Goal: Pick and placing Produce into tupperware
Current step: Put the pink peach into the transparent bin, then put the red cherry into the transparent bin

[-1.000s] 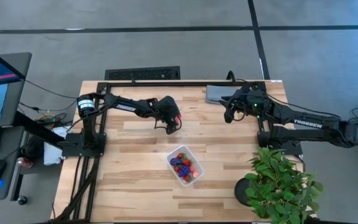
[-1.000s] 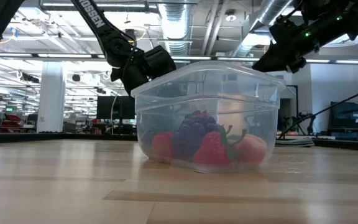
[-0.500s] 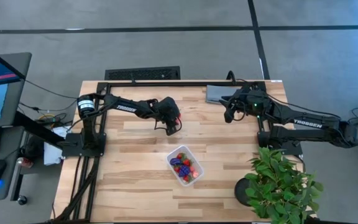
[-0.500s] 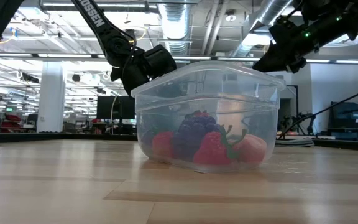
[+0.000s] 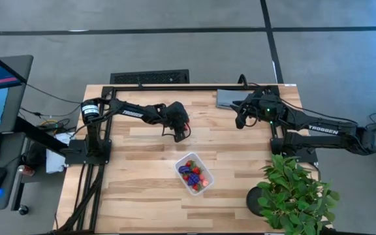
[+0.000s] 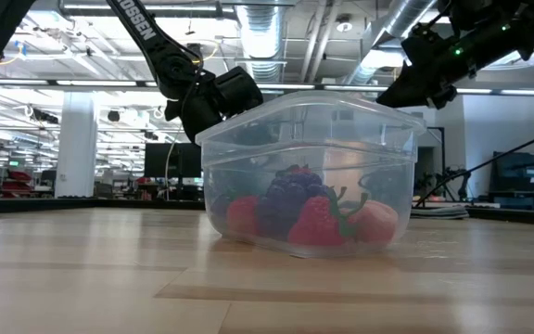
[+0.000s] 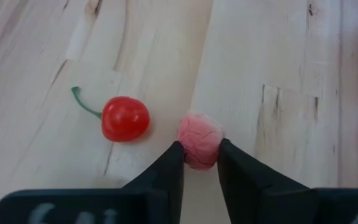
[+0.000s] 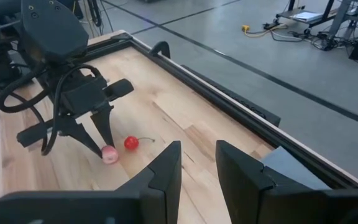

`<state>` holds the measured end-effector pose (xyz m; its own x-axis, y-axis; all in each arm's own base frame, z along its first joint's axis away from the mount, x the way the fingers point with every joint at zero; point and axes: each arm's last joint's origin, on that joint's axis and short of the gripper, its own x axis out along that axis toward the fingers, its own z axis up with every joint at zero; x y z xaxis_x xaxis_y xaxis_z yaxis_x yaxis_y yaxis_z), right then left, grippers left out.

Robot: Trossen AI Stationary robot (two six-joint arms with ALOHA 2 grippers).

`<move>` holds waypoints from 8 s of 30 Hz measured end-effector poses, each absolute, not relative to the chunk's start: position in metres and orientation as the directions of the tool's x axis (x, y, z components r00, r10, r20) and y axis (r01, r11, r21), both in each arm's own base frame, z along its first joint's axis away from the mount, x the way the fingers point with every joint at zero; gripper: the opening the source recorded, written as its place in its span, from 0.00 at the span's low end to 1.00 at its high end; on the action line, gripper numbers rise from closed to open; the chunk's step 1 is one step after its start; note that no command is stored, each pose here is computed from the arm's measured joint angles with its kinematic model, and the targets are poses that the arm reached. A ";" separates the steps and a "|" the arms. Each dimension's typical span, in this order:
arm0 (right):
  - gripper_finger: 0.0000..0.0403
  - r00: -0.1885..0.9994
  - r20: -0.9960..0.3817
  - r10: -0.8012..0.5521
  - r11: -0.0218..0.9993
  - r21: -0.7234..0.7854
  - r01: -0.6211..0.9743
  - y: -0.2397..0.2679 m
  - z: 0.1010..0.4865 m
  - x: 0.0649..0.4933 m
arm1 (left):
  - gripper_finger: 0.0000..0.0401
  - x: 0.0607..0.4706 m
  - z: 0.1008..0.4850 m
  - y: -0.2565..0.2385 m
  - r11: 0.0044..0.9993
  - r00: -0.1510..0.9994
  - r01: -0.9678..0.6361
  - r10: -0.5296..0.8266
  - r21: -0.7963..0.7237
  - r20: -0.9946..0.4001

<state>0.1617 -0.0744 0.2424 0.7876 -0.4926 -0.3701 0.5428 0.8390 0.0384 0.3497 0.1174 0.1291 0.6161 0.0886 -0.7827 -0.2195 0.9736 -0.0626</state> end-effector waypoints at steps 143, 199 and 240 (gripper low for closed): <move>0.30 0.776 -0.456 -0.437 0.865 0.026 0.502 -0.073 0.234 0.159 | 0.38 0.334 0.171 0.142 0.669 0.596 -0.670 0.224 -0.323 -0.771; 0.30 0.803 -0.492 -0.336 0.906 0.064 0.418 -0.050 0.230 0.166 | 0.57 0.400 0.140 0.154 0.683 0.433 -0.689 0.117 -0.244 -0.894; 0.30 0.799 -0.488 -0.351 0.905 0.043 0.424 -0.052 0.230 0.166 | 0.43 0.399 0.140 0.157 0.697 0.402 -0.695 0.172 -0.177 -0.899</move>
